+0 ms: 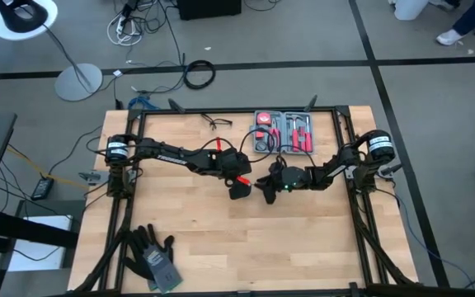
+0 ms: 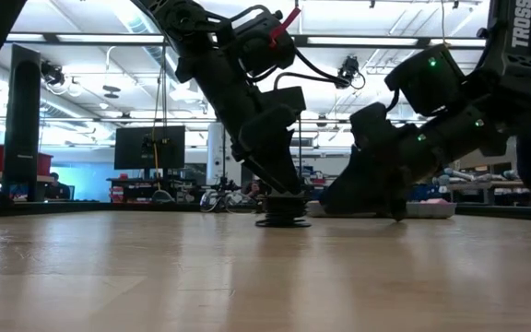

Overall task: Coil cords
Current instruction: Uncoil the black wire from the spool

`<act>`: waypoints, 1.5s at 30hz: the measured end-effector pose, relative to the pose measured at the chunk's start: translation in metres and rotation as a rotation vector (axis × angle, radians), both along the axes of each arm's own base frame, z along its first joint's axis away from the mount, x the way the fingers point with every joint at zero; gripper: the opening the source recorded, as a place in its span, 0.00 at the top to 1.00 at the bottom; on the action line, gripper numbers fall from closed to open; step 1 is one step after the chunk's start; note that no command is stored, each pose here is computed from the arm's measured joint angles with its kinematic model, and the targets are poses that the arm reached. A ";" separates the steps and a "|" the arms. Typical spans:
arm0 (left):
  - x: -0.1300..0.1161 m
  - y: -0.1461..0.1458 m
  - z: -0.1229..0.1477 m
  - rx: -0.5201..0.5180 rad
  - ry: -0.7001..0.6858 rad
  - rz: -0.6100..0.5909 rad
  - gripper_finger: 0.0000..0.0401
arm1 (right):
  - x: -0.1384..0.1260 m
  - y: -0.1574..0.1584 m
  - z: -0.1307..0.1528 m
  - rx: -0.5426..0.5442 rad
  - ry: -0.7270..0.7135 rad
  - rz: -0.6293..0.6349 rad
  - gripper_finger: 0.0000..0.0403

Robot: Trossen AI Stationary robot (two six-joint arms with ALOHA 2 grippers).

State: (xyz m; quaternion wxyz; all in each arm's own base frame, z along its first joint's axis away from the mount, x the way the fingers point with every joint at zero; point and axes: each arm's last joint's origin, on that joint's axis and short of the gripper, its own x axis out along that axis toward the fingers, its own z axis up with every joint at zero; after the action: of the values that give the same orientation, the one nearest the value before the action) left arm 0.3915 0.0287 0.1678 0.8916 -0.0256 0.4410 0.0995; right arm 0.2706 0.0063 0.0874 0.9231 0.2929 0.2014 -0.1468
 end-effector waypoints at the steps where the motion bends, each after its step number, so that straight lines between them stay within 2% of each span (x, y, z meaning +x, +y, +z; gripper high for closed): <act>1: 0.000 0.000 0.000 0.000 0.000 0.000 0.08 | 0.000 0.000 0.000 0.003 -0.006 0.011 0.67; 10: 0.000 0.000 0.000 0.000 0.000 0.000 0.08 | 0.001 0.002 0.002 0.010 -0.029 0.055 0.67; 17: 0.000 0.000 0.000 0.000 0.000 0.000 0.08 | 0.001 0.005 0.002 0.023 -0.020 0.168 0.67; 20: 0.000 0.000 0.000 0.000 0.001 0.000 0.08 | 0.001 0.005 0.001 -0.019 -0.006 0.192 0.67; 26: 0.000 0.000 0.000 0.000 0.002 0.000 0.08 | 0.001 0.004 0.001 -0.186 0.013 0.247 0.69; 35: 0.000 0.000 0.000 0.000 0.002 0.000 0.08 | 0.000 0.004 -0.001 -0.358 0.056 0.310 0.70; 41: 0.000 0.000 0.000 0.000 0.002 0.000 0.08 | -0.004 0.003 -0.001 -0.381 0.113 0.331 0.71; 45: 0.000 0.000 0.000 0.000 0.001 0.000 0.08 | -0.004 0.004 0.006 -0.402 0.098 0.340 0.71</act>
State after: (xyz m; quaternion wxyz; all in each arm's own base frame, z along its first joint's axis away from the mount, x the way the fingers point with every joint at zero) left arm 0.3914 0.0287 0.1679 0.8914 -0.0256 0.4414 0.0993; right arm 0.2664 0.0102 0.0931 0.9633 0.0582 0.2590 -0.0405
